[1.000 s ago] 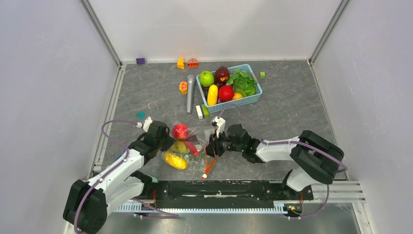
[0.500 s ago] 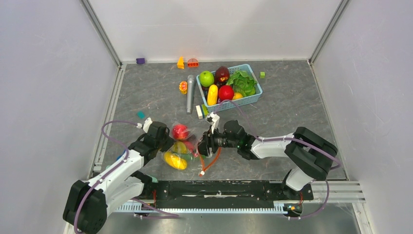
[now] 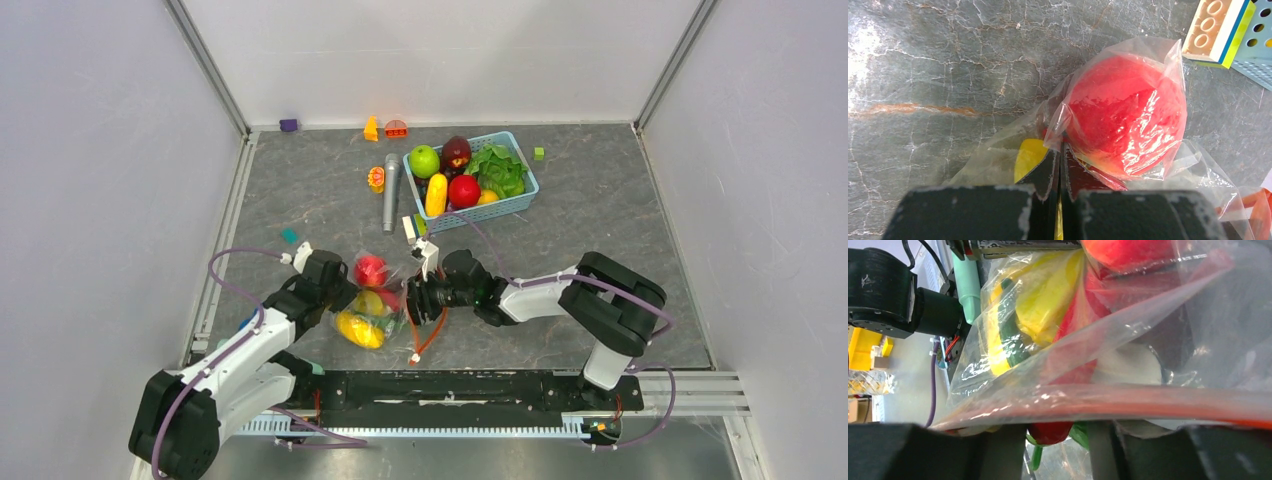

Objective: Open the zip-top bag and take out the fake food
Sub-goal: Pick up the fake vegetable from the zipper food storage bag.

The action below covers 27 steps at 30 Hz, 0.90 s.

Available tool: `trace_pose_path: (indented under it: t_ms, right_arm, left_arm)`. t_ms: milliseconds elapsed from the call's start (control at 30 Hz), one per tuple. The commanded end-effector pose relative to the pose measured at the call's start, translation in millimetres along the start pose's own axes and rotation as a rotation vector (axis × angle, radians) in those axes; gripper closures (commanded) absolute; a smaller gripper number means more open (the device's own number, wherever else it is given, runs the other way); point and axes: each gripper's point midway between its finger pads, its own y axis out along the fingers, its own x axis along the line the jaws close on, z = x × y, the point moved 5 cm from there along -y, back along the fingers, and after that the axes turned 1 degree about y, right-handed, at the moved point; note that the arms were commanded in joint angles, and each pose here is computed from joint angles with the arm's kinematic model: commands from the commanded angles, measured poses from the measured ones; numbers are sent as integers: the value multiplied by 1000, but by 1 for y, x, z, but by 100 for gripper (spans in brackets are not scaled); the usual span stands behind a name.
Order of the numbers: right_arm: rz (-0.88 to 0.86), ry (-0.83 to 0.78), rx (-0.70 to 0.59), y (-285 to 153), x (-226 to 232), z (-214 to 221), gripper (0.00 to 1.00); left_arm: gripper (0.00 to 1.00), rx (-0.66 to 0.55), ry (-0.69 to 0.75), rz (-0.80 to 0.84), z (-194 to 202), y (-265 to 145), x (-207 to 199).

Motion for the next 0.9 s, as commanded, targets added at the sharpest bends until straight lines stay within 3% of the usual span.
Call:
trace_pose_path:
  t_ms: [0, 300, 867]
  right_arm:
    - [-15, -18, -34, 4, 7, -12, 58]
    - [55, -54, -2, -21, 8, -9, 71]
    - [222, -81, 91, -96, -1, 19, 73]
  left_arm:
    - [98, -7, 9, 26, -1, 0, -2]
    - [98, -14, 13, 24, -2, -1, -3]
    - [98, -42, 7, 11, -6, -3, -1]
